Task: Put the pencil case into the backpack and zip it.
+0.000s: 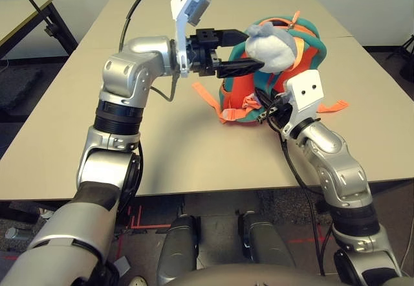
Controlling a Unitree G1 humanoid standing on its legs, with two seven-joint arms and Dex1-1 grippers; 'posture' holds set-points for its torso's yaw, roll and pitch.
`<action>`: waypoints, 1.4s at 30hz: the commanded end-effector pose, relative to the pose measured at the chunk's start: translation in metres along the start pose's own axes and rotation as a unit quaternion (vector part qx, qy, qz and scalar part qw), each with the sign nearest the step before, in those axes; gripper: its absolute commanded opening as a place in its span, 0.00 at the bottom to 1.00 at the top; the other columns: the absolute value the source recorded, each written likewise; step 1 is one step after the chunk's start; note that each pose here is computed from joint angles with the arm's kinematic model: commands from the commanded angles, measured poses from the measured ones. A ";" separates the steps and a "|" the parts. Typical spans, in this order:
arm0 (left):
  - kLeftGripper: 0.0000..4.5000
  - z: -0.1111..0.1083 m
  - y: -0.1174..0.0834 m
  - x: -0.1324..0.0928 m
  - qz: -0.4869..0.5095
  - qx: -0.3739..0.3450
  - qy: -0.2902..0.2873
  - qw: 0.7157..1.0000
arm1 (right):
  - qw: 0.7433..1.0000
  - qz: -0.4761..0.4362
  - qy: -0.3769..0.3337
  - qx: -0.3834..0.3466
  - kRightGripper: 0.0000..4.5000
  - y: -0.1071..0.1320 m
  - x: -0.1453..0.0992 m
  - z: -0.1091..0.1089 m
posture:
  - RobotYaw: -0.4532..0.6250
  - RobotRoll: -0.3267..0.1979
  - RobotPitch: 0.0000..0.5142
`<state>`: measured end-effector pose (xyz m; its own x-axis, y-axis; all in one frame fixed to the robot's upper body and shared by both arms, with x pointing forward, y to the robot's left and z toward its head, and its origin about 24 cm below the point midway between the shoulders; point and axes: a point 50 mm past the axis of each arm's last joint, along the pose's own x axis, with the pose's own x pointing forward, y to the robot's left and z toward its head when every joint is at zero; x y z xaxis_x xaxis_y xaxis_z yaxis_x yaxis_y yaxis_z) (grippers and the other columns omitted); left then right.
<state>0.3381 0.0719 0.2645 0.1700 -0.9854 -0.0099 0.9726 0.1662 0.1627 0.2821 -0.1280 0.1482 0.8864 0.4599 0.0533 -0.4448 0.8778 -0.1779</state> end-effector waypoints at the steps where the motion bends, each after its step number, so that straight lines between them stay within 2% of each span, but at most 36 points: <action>1: 1.00 0.002 0.005 0.010 0.003 0.020 0.005 1.000 | 1.000 0.015 0.008 0.001 0.03 0.005 0.003 -0.004 | 0.29 0.62 0.14; 7: 1.00 -0.004 0.009 0.019 0.009 0.016 0.015 1.000 | 1.000 0.013 0.007 0.001 0.03 0.005 0.003 -0.004 | 0.29 0.62 0.13; 9: 0.92 -0.004 0.009 0.020 0.009 0.009 0.011 1.000 | 1.000 0.013 0.006 0.001 0.03 0.005 0.002 -0.004 | 0.29 0.62 0.13; 11: 0.78 -0.005 0.009 0.020 0.011 0.002 0.008 1.000 | 1.000 0.013 0.006 0.001 0.03 0.005 0.002 -0.004 | 0.29 0.62 0.13; 18: 0.20 -0.009 0.006 0.020 0.005 0.000 0.017 1.000 | 1.000 0.015 0.007 0.001 0.03 0.006 0.002 -0.004 | 0.29 0.62 0.14; 21: 0.07 -0.010 0.006 0.019 0.006 -0.001 0.018 1.000 | 1.000 0.017 0.007 0.001 0.03 0.007 0.003 -0.004 | 0.29 0.62 0.14; 25: 0.06 -0.008 0.006 0.016 0.015 0.003 0.016 1.000 | 1.000 0.020 0.008 0.001 0.03 0.009 0.003 -0.005 | 0.30 0.62 0.15; 31: 0.06 0.010 0.011 0.000 0.043 0.019 -0.006 0.999 | 1.000 0.022 0.010 0.002 0.03 0.010 0.003 -0.006 | 0.30 0.62 0.16; 35: 0.06 0.026 0.017 -0.027 0.079 0.033 -0.014 0.996 | 1.000 0.024 0.009 0.002 0.03 0.011 0.004 -0.006 | 0.31 0.62 0.17; 39: 0.06 0.031 0.020 -0.054 0.117 0.036 -0.005 0.992 | 1.000 0.027 0.009 0.003 0.03 0.012 0.006 -0.007 | 0.32 0.62 0.17; 42: 0.06 0.037 0.021 -0.070 0.139 0.025 -0.019 0.990 | 0.999 0.031 0.008 0.004 0.03 0.013 0.007 -0.008 | 0.33 0.62 0.17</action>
<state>0.3445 0.1347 0.2978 0.4106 -0.9108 0.0434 0.8883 0.4103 0.2063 0.2832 -0.1198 0.1450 0.8727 0.4851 0.0554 -0.4696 0.8650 -0.1769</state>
